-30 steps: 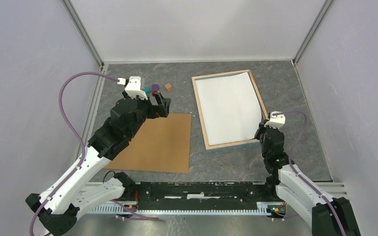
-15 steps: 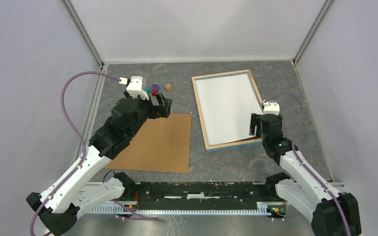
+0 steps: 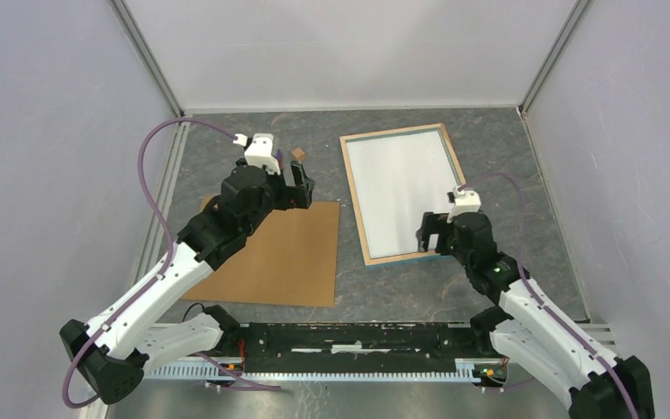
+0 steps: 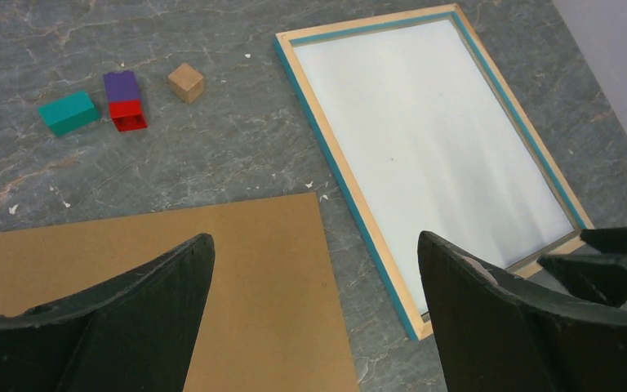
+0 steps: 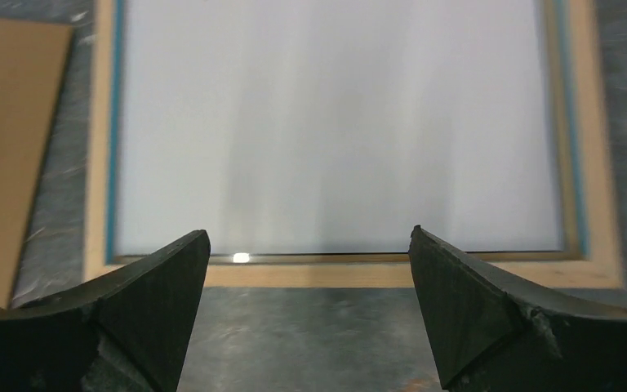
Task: Put the photo into the frame
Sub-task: Turn over the photo from the photo frame.
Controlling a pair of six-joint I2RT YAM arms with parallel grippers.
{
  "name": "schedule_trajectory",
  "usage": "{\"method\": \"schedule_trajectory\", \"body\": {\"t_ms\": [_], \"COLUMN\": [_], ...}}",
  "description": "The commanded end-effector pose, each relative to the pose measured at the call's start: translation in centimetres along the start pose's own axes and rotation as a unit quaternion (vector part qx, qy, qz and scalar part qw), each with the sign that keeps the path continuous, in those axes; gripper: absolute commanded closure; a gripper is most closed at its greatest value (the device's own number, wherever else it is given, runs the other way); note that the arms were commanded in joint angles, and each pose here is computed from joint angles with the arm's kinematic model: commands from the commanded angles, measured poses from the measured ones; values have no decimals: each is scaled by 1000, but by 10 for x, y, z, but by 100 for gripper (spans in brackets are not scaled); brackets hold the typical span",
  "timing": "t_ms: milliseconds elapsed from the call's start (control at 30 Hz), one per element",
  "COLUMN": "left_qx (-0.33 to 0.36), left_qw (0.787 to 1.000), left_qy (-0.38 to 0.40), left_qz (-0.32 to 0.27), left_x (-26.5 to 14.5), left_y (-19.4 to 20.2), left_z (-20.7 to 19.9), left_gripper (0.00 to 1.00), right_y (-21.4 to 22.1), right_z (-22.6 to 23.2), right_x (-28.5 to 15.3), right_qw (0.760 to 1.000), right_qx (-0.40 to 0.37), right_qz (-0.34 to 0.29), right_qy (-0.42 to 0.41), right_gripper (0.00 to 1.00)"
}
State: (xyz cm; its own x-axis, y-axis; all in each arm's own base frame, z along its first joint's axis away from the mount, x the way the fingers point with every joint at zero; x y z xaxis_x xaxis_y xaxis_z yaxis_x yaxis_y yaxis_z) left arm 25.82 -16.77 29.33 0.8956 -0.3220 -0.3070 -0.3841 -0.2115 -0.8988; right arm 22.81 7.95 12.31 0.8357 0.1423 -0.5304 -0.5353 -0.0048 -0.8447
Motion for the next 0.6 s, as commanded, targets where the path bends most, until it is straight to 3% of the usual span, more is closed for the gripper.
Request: {"method": "schedule_trajectory", "body": {"t_ms": [0, 167, 333, 433, 567], "left_qx": [-2, 45, 63, 5, -114], "left_qw": [1000, 997, 990, 987, 967], "left_qy": [-21, -66, -119, -143, -210], "left_qz": [-11, 21, 50, 78, 86], "left_x": [8, 26, 34, 32, 22], "left_y": [-8, 2, -4, -5, -1], "left_z": [2, 12, 23, 47, 114], "left_gripper": [0, 0, 0, 0, 0], "right_y": [3, 1, -3, -4, -8], "right_z": [66, 119, 173, 190, 210], "right_x": [2, 7, 4, 10, 27], "right_qw": [992, 980, 950, 947, 948], "right_qx": [38, 43, 85, 86, 90], "right_qz": [-8, 10, 3, 5, 16], "right_qy": [-121, -192, -299, -311, -306], "right_gripper": [2, 2, 2, 2, 2]}}
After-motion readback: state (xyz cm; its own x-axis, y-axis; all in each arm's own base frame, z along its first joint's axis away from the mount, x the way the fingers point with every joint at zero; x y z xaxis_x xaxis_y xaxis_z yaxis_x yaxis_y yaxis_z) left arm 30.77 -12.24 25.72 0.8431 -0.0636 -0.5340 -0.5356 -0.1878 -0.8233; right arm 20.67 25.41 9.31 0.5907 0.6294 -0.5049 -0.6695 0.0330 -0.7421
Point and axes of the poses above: each gripper's point midway between its finger pads, its own x axis out along the fingers, its own z axis along the line the jaws close on, y = z × x, the point moved 3 cm from there along -x, back along the fingers, and after that the axes turned 4 degrees about -x, right-handed, at the moved point
